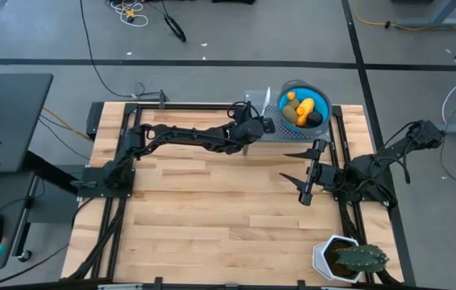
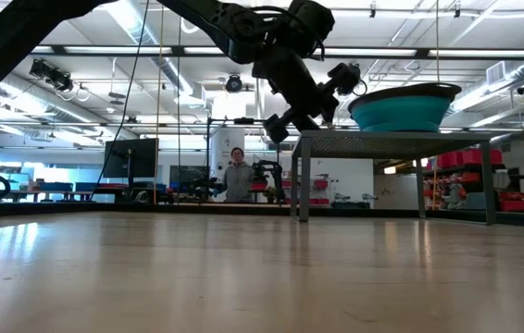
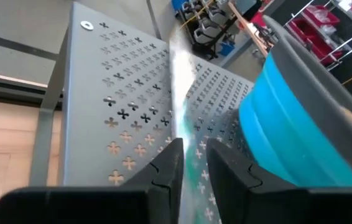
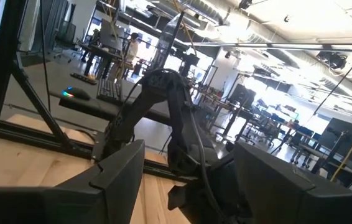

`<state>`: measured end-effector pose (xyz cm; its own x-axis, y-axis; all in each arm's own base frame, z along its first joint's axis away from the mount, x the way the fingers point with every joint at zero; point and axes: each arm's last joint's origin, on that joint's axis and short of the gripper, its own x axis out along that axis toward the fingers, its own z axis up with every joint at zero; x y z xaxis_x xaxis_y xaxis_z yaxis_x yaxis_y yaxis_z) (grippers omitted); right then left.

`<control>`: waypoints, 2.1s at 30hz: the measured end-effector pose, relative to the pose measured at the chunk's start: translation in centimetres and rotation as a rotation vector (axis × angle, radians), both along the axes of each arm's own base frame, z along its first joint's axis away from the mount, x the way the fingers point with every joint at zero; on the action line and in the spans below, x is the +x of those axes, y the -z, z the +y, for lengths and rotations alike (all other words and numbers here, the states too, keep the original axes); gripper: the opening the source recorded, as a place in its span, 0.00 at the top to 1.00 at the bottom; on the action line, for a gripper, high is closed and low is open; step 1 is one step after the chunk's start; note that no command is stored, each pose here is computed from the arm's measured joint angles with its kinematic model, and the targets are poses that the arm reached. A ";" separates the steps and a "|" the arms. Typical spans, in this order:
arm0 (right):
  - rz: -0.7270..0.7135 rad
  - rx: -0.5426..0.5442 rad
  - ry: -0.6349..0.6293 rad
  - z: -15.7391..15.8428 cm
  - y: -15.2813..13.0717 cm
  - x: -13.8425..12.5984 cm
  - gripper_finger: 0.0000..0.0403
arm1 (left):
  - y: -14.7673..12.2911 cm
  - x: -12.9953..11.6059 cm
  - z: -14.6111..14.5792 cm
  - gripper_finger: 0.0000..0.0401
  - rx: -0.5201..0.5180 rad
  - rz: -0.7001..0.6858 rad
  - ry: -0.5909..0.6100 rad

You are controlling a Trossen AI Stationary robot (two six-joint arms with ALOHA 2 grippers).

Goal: Pick & Place Fruit
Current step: Put the blue knife on the shelf to the left of the blue strainer bowl

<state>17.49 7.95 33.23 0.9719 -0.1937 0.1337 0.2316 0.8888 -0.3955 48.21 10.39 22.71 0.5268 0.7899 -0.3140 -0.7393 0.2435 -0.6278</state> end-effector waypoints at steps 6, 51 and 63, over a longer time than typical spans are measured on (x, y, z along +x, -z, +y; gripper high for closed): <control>0.001 -0.001 0.000 0.0 0.0 0.0 0.36 | 0.0 0.0 0.0 0.73 0.014 0.020 0.009; 0.019 0.338 0.597 -3.8 2.3 8.6 0.36 | 0.0 -21.7 -12.2 0.84 0.726 0.088 0.916; 0.011 0.499 0.684 -3.9 6.2 12.1 0.36 | 5.0 -26.7 -12.9 0.97 0.727 -0.010 0.918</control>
